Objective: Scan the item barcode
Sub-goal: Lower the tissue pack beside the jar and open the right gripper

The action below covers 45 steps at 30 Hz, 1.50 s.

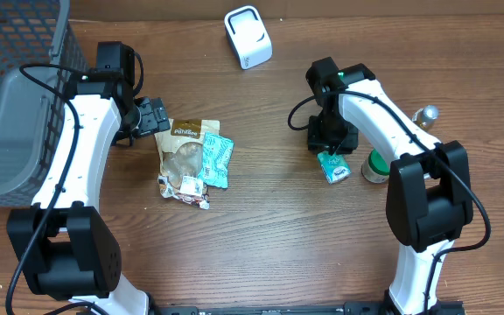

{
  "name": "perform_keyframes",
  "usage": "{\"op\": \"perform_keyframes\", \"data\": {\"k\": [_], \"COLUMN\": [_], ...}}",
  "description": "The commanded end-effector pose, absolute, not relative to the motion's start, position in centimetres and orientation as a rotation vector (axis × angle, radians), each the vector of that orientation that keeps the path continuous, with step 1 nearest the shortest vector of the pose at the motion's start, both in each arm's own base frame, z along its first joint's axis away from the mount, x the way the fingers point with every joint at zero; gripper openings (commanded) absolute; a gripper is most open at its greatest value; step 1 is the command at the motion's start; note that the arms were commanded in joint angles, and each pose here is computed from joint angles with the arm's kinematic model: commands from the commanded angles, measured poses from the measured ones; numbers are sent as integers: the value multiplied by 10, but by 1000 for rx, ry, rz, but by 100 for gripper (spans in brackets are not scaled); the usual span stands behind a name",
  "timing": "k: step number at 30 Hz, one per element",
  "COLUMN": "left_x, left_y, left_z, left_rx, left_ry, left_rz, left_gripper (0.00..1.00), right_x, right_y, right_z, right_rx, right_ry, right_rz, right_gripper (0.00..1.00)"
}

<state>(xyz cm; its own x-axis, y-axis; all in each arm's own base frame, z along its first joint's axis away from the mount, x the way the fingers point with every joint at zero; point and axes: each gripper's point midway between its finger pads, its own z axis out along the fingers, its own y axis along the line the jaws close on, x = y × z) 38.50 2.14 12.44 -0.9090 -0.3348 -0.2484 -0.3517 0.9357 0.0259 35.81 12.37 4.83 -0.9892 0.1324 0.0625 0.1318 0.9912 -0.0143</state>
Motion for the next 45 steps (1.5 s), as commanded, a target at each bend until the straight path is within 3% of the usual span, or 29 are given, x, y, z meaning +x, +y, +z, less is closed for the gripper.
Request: {"op": "perform_keyframes", "data": {"k": [1, 5, 9, 22, 45], "left_x": [389, 389, 389, 389, 389], "left_y": [22, 22, 22, 22, 22], "left_z": [136, 136, 136, 136, 136], "left_rx": [-509, -509, -509, -509, -509], "left_ry": [2817, 2817, 2817, 2817, 2817], "left_rz": [99, 99, 99, 99, 99], "left_gripper": [100, 100, 100, 100, 100], "right_x": [350, 346, 344, 332, 328], "right_y": [153, 162, 166, 143, 72], "right_z": [46, 46, 46, 19, 18], "right_rx": [-170, -133, -114, -125, -331], "right_ry": [-3028, -3030, -3030, -3022, -2941], "right_rz": [-160, -157, -150, -3, 158], "right_gripper": [41, 25, 20, 20, 22]}}
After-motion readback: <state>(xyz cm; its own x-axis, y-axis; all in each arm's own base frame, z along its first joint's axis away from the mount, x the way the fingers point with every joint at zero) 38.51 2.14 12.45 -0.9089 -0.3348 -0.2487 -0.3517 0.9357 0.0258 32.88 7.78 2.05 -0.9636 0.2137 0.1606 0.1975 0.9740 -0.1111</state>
